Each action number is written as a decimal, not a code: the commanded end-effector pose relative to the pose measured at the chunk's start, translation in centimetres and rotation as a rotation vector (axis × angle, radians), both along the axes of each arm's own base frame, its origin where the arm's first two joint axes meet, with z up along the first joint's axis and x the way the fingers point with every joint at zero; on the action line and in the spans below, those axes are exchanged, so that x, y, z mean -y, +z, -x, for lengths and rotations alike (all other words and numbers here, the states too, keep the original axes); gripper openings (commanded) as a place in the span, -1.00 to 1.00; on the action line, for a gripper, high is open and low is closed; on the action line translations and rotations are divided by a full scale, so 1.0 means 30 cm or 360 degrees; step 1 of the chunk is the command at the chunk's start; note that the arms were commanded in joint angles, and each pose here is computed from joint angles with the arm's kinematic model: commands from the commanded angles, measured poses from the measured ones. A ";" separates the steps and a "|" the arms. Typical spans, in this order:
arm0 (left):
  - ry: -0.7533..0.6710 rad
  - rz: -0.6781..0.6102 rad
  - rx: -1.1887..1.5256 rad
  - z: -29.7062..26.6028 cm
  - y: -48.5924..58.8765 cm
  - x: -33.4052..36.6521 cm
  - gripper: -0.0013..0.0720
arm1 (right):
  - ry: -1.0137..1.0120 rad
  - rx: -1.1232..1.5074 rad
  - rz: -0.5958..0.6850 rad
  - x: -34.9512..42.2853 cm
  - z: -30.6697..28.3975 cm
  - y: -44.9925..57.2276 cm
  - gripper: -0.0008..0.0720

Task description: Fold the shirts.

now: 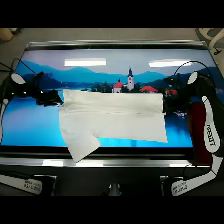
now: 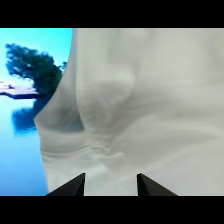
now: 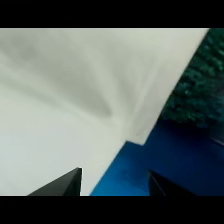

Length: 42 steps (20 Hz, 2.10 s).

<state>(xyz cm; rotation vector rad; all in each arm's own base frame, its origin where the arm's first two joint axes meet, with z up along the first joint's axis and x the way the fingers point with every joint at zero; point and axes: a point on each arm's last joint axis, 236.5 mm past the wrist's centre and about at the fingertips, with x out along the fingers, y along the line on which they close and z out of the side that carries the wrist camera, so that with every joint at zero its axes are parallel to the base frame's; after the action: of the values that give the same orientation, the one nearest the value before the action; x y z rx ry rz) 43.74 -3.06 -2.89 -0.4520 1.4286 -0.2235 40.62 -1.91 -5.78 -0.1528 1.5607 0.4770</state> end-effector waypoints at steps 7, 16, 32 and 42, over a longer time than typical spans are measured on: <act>0.0082 0.0131 -0.0395 0.585 -0.165 0.047 0.15 | -0.0194 -0.0201 -0.0092 0.124 0.257 0.032 0.08; 0.0219 0.0285 -0.0436 0.728 -0.244 0.150 0.15 | -0.0173 -0.0261 -0.0193 0.065 0.317 -0.031 0.08; 0.0160 0.0261 -0.0296 0.657 -0.247 0.216 -0.89 | -0.0250 -0.0331 -0.0348 -0.078 0.535 -0.124 0.41; 0.0098 0.0261 -0.0239 0.634 -0.220 0.216 -0.89 | -0.0398 -0.0223 -0.0413 -0.118 0.488 -0.175 -0.31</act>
<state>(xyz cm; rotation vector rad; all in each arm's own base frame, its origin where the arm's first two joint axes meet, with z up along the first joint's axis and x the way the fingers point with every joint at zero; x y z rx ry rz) 24.65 -9.54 -9.58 -0.6657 1.5507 -0.2541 25.60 1.54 -10.61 0.2607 1.6310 0.5188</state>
